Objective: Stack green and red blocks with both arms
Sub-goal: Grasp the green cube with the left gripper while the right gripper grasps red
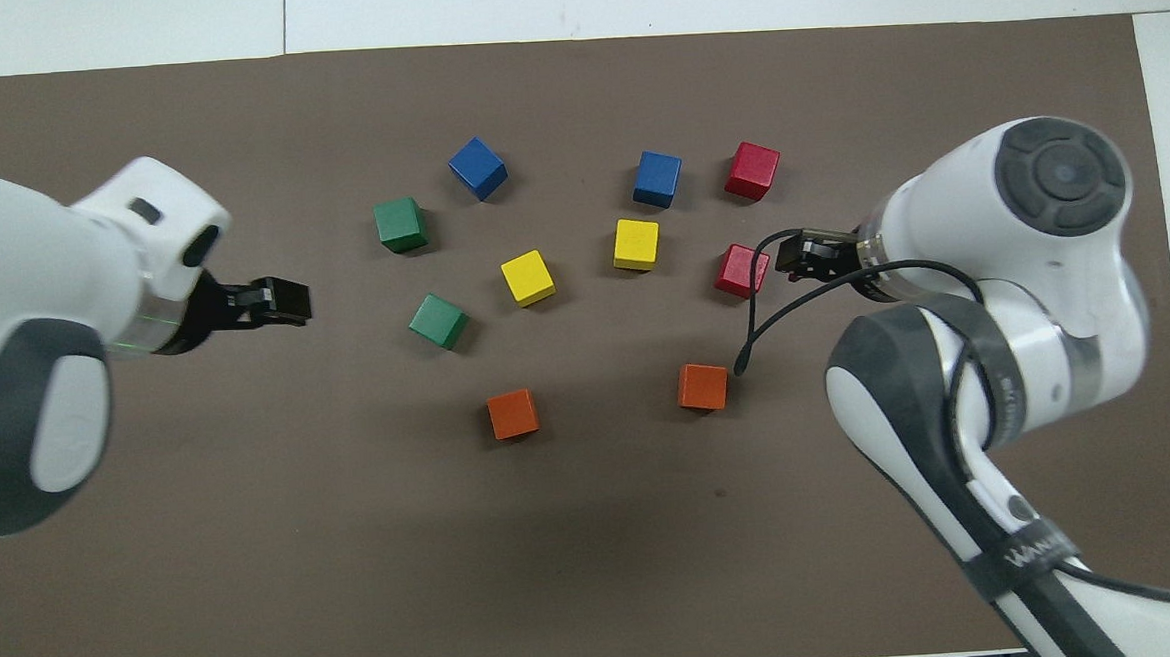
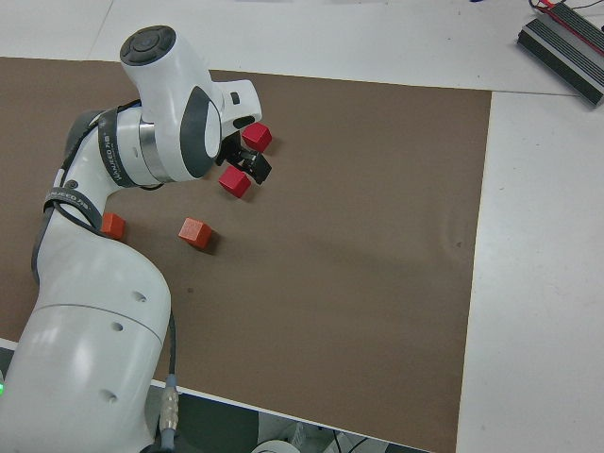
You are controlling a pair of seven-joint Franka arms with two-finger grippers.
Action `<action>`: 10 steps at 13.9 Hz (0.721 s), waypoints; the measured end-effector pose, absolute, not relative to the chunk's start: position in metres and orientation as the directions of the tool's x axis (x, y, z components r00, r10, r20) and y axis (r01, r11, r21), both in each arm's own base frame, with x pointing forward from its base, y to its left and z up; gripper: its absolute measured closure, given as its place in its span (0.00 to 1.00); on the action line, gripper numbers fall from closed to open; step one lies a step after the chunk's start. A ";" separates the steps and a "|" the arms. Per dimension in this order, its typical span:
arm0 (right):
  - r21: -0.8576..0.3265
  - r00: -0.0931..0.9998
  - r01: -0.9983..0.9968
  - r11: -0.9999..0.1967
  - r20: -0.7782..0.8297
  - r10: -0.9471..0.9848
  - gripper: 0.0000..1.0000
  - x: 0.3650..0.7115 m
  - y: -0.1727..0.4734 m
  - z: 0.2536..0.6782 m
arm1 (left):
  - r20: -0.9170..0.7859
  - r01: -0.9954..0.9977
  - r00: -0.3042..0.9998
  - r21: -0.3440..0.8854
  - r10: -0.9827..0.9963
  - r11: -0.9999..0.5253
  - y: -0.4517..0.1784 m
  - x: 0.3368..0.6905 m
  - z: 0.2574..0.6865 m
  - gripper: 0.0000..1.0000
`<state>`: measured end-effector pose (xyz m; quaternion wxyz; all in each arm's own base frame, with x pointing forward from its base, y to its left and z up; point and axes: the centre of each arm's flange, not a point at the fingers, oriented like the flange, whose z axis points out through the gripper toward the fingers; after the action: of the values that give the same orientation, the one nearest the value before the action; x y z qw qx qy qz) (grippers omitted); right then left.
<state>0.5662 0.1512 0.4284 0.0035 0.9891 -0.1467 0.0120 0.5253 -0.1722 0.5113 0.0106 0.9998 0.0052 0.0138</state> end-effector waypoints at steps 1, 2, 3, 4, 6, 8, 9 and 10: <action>0.003 0.959 -0.281 -0.960 0.025 -0.281 0.00 0.570 0.160 0.413 | 0.023 0.038 0.999 0.023 0.039 -0.999 -0.199 0.521 0.488 0.00; -0.001 0.958 -0.285 -0.959 0.029 -0.285 0.00 0.574 0.164 0.403 | 0.018 0.080 0.997 0.025 0.080 -0.997 -0.221 0.520 0.466 0.00; -0.009 0.953 -0.300 -0.954 0.033 -0.300 0.00 0.577 0.165 0.397 | 0.011 0.122 0.992 0.024 0.122 -0.992 -0.237 0.522 0.445 0.00; -0.022 0.947 -0.318 -0.948 0.037 -0.319 0.00 0.579 0.166 0.393 | 0.001 0.183 0.983 0.021 0.183 -0.983 -0.247 0.526 0.424 0.00; -0.039 0.934 -0.351 -0.935 0.047 -0.353 0.00 0.584 0.166 0.386 | -0.011 0.369 0.930 0.017 0.369 -0.929 -0.255 0.538 0.390 0.00; -0.044 0.929 -0.365 -0.930 0.049 -0.367 0.00 0.588 0.167 0.375 | -0.022 0.492 0.871 0.005 0.492 -0.871 -0.266 0.547 0.363 0.00; -0.047 0.928 -0.368 -0.929 0.049 -0.370 0.00 0.590 0.167 0.369 | -0.021 0.535 0.845 0.007 0.535 -0.845 -0.276 0.549 0.350 0.00; -0.048 0.927 -0.369 -0.928 0.051 -0.372 0.00 0.592 0.168 0.361 | -0.018 0.570 0.822 0.014 0.570 -0.821 -0.285 0.551 0.338 0.00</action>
<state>0.5923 0.1681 0.3608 -0.0187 0.9814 -0.1887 0.0296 0.5507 -0.2849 0.3380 0.0095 0.9543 0.2987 -0.0064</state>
